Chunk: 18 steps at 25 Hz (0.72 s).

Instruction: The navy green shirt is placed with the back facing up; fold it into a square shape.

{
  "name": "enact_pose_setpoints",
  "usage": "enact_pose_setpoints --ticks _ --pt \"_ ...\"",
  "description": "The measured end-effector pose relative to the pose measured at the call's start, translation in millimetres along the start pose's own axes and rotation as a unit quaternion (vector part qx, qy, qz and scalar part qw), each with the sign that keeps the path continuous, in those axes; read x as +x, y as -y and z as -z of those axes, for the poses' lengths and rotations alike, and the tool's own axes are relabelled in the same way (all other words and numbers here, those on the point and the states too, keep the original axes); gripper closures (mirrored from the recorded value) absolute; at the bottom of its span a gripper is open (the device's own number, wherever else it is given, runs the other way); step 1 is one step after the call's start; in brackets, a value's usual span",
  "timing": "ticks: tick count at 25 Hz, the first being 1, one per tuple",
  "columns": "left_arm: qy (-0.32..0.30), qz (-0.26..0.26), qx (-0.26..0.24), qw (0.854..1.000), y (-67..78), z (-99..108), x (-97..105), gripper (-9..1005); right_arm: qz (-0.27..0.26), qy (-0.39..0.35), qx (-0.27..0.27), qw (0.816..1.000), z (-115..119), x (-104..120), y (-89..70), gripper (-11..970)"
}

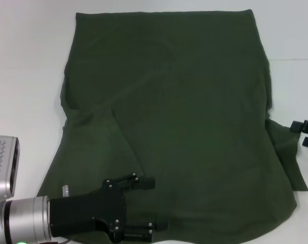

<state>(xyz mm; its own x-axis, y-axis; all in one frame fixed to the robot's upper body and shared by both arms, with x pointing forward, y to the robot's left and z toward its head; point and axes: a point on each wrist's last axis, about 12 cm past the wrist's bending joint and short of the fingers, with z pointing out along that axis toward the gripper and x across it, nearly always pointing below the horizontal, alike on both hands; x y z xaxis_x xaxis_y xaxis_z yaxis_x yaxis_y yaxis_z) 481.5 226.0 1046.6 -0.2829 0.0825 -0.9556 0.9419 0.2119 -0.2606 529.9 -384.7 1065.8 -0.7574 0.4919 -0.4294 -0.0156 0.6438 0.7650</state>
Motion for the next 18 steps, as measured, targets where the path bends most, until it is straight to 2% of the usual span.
enact_pose_setpoints --ticks 6,18 --pt "-0.003 0.000 0.000 1.000 0.1 0.1 0.6 61 -0.002 -0.003 0.010 1.000 -8.8 13.3 7.1 76" --pt "-0.002 0.005 0.002 1.000 1.6 -1.3 2.5 62 0.014 0.002 0.017 1.000 -14.4 12.7 6.6 81"
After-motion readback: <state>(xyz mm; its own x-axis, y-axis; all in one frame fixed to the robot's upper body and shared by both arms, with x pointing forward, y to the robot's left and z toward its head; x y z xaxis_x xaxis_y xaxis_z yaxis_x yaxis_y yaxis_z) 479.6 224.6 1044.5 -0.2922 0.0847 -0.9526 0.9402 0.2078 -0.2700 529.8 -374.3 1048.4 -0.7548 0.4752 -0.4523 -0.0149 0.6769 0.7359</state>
